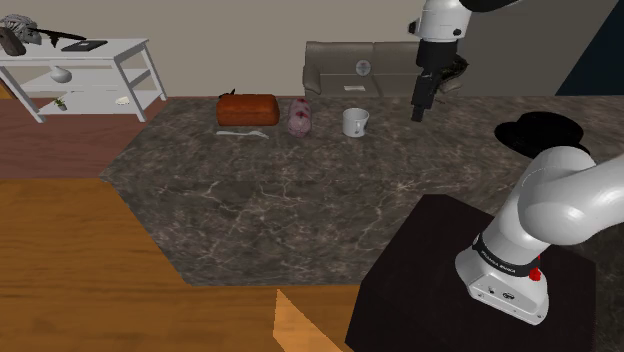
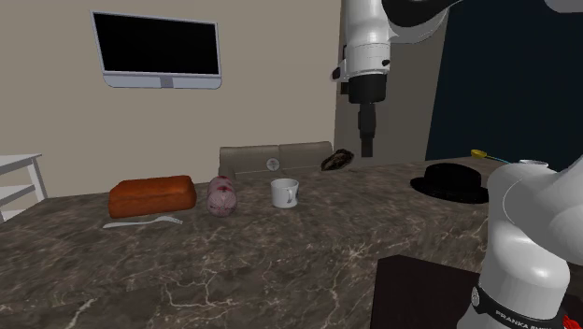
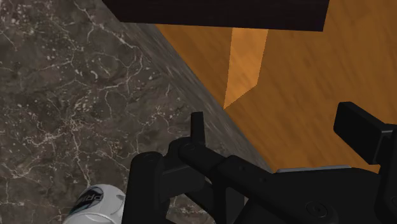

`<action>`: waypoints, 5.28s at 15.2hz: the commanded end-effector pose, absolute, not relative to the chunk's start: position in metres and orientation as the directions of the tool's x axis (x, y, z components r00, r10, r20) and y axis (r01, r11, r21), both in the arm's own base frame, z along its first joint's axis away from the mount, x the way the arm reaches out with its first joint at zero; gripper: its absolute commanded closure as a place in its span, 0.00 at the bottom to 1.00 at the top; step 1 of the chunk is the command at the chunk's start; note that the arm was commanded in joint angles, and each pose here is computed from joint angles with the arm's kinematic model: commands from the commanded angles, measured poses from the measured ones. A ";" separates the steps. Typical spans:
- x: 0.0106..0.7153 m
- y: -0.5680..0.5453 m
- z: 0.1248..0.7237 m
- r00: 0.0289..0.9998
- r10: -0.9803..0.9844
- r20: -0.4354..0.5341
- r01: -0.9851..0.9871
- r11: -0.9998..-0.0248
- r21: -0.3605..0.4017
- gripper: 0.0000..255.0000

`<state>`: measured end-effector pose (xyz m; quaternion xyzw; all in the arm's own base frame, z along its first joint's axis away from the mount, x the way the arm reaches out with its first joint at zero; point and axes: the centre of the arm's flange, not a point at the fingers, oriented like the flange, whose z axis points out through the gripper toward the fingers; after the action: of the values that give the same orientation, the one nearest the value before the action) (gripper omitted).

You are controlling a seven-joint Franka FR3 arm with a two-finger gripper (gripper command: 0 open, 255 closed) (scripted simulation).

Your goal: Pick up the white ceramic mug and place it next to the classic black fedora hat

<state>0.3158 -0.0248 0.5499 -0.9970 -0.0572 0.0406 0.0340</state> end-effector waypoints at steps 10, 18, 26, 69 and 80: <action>0.395 -0.096 0.501 0.986 0.153 -0.068 0.148 -0.987 -0.066 0.00; 0.467 -0.157 0.458 0.981 0.184 -0.060 0.181 -0.982 -0.059 0.00; 0.542 -0.216 0.417 0.975 0.216 -0.053 0.213 -0.976 -0.053 0.00; 0.619 -0.273 0.382 0.968 0.248 -0.045 0.246 -0.968 -0.046 1.00; 0.619 -0.273 0.440 0.968 0.248 -0.045 0.246 -0.968 -0.046 1.00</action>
<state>0.6193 -0.2731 0.4341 -0.9917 -0.1247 0.0251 0.0199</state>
